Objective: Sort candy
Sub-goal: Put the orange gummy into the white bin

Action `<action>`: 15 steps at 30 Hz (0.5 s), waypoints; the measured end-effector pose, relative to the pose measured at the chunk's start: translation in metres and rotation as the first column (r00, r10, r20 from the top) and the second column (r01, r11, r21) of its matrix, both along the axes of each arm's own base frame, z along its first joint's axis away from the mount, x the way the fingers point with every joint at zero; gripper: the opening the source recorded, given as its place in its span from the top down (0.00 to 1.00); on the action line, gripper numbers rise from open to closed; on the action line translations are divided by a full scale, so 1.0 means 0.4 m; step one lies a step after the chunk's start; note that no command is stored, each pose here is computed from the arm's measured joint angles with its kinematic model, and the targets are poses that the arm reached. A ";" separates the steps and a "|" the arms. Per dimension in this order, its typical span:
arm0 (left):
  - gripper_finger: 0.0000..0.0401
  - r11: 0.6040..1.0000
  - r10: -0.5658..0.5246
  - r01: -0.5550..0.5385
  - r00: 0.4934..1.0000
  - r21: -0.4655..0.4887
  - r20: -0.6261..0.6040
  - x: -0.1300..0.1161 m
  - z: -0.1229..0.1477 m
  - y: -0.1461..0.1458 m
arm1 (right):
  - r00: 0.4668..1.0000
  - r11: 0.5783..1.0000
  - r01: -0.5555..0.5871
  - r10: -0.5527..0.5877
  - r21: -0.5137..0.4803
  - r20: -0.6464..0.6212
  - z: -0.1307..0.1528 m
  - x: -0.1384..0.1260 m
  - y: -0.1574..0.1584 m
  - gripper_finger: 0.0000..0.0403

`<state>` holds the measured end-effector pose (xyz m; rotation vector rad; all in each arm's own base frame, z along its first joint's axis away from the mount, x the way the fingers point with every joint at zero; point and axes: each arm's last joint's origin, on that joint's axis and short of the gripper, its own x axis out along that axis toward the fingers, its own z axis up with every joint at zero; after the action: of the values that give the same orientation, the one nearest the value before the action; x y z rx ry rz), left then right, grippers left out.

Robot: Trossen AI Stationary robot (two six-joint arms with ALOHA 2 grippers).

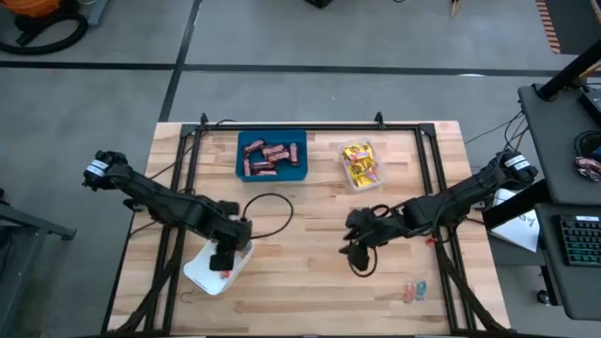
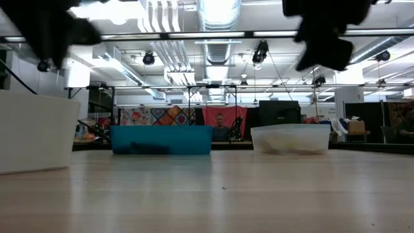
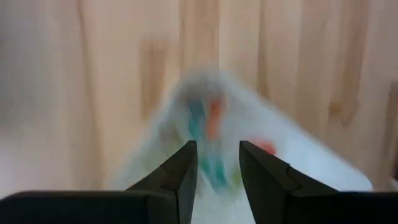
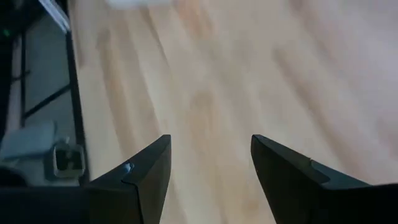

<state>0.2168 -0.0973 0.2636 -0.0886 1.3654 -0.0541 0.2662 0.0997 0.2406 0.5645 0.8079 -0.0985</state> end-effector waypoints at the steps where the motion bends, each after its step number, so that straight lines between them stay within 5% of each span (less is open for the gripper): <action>1: 0.75 0.998 -0.053 0.051 0.997 0.029 0.061 0.011 0.011 -0.002 | 0.999 0.999 0.006 -0.004 0.042 -0.046 -0.011 -0.001 0.003 0.47; 6: 0.78 0.937 -0.347 0.303 0.858 0.172 0.378 0.076 0.066 -0.024 | 0.942 0.979 0.067 0.001 0.193 -0.334 -0.076 -0.018 0.022 0.47; 10: 0.80 0.860 -0.511 0.412 0.704 0.301 0.494 0.106 0.085 -0.034 | 0.811 0.960 0.163 0.000 0.226 -0.586 -0.120 -0.053 0.033 0.47; 15: 0.81 0.847 -0.531 0.396 0.654 0.354 0.538 0.131 0.081 -0.016 | 0.628 0.944 0.294 -0.075 0.147 -0.775 -0.138 -0.109 0.052 0.47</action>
<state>0.2691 -0.1037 0.2960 0.4395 0.6808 -0.3504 0.2225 0.1206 0.1856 0.8809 1.6174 -0.4577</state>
